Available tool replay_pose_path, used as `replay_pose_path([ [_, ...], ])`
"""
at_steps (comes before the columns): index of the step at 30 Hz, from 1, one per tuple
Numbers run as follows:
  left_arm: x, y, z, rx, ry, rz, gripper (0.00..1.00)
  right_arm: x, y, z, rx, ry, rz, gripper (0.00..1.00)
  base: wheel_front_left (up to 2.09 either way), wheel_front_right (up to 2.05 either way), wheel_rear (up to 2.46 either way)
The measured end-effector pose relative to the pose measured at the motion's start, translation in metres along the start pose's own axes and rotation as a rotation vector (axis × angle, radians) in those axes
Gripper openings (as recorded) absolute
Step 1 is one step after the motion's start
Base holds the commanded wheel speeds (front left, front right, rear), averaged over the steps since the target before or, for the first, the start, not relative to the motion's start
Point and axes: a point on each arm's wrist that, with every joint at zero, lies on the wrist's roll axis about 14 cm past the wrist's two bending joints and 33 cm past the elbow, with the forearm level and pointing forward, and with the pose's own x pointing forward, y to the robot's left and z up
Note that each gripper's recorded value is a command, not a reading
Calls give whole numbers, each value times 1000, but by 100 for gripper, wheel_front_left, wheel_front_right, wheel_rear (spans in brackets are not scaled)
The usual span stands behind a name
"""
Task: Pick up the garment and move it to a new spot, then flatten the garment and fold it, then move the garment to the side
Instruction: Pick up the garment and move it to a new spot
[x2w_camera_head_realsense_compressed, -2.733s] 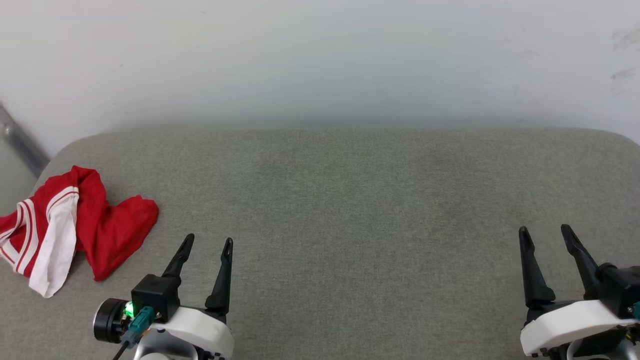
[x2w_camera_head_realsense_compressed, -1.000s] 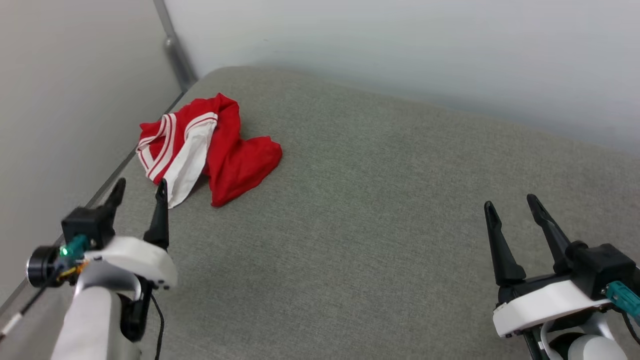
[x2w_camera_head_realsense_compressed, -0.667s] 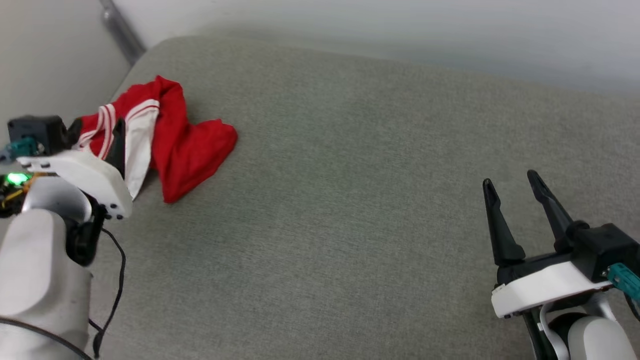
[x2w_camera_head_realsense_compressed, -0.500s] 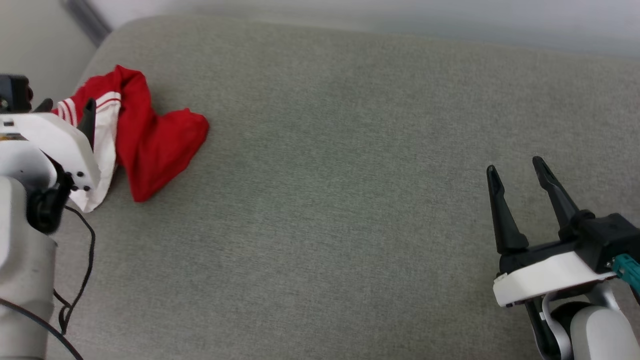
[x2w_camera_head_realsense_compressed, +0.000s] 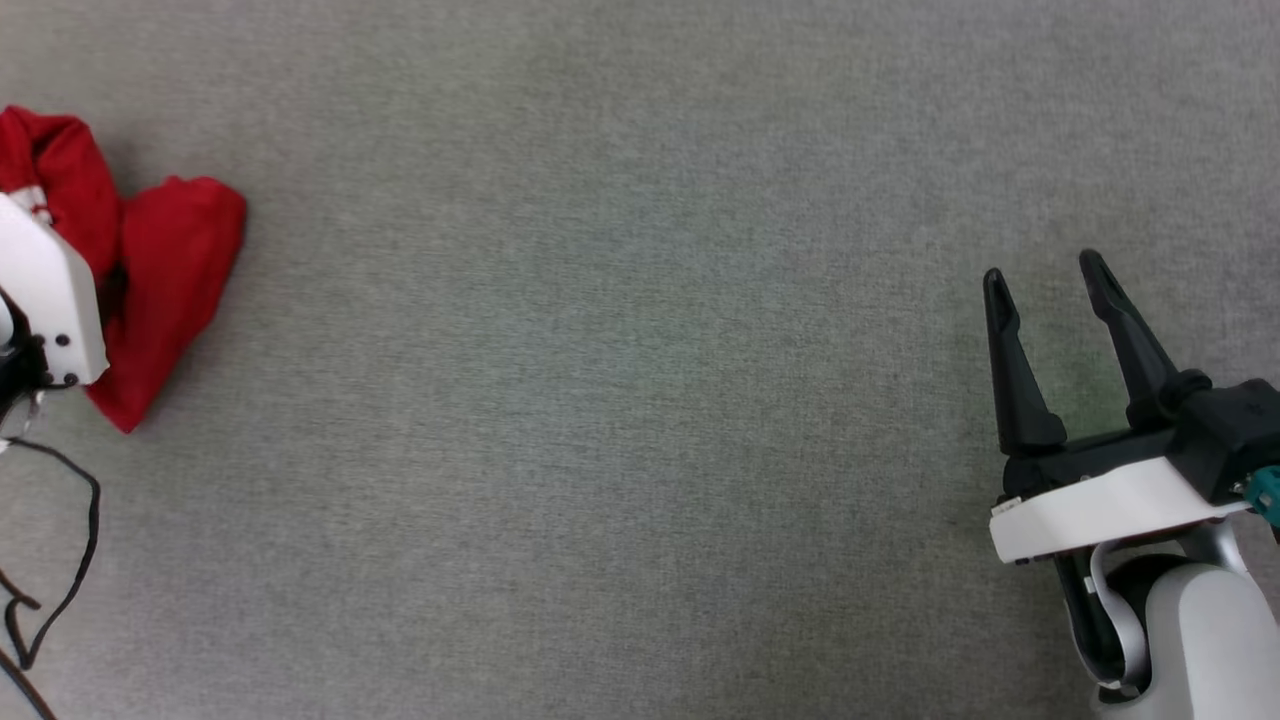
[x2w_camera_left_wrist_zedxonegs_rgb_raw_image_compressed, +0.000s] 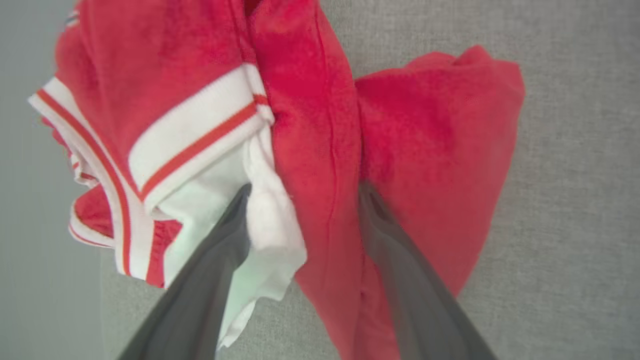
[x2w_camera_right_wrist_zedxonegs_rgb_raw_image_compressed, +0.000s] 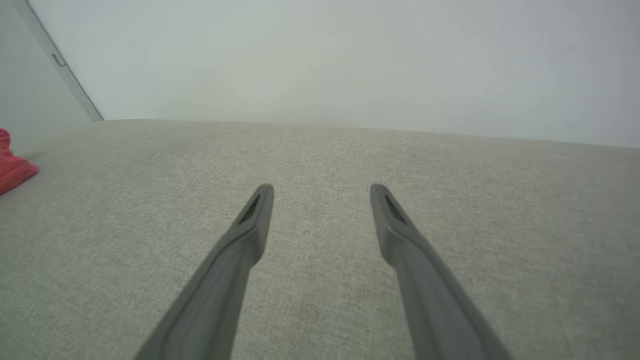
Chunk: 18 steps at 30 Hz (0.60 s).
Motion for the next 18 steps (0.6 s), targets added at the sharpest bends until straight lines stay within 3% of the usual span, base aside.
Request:
replay_pose_path([
  [8,25,-5,-34,-51,152,-15,100,1,-13,-14,7,25,-31,100,0,0,0],
  [9,26,-5,-36,-65,161,-18,75,1,-13,-14,7,24,-32,100,0,0,0],
  [11,25,-5,-36,-73,157,-17,0,0,-14,-12,5,22,-33,100,0,0,0],
  [18,16,4,-20,-47,26,26,0,-3,-12,1,-4,-5,-34,100,0,0,0],
])
